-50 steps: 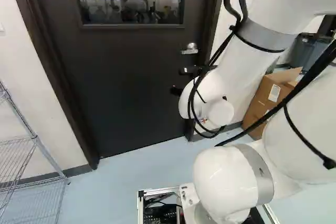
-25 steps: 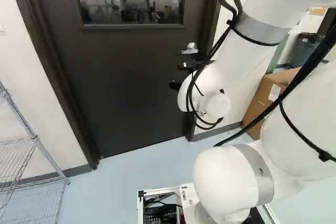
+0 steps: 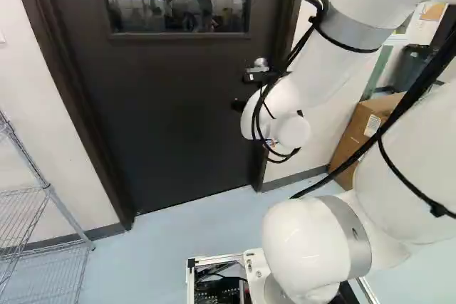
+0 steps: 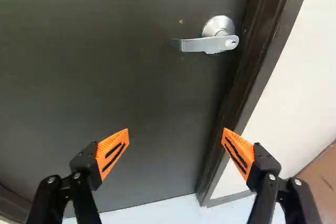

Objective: Open the door and move inside

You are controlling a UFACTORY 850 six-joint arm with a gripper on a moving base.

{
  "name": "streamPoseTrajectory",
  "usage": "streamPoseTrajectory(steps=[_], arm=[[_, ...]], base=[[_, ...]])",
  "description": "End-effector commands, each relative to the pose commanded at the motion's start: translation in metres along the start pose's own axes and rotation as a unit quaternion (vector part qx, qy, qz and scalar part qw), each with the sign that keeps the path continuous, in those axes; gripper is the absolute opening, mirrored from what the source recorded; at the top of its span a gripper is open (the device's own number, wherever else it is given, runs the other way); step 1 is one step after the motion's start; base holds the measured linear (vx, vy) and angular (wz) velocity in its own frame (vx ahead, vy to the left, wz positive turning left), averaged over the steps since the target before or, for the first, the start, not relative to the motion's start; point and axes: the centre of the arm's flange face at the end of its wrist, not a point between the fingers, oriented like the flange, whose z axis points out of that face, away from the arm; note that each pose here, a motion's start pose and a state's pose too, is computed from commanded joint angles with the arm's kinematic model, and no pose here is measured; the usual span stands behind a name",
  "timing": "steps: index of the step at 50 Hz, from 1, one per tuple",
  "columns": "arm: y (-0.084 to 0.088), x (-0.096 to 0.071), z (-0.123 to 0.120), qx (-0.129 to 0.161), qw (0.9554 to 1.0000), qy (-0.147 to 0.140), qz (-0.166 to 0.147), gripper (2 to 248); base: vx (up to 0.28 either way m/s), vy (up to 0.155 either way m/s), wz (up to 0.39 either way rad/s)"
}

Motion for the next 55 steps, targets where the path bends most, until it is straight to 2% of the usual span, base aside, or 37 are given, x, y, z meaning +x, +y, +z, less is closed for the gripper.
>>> streamPoseTrajectory(steps=[32, 55], arm=[[0.009, 0.041, 0.026, -0.01, 0.9993, 0.037, 0.001, 247], [0.013, 0.07, 0.043, -0.004, 0.9979, 0.063, -0.012, 247]], base=[[0.0, 0.0, 0.0], [0.0, 0.0, 0.0]])
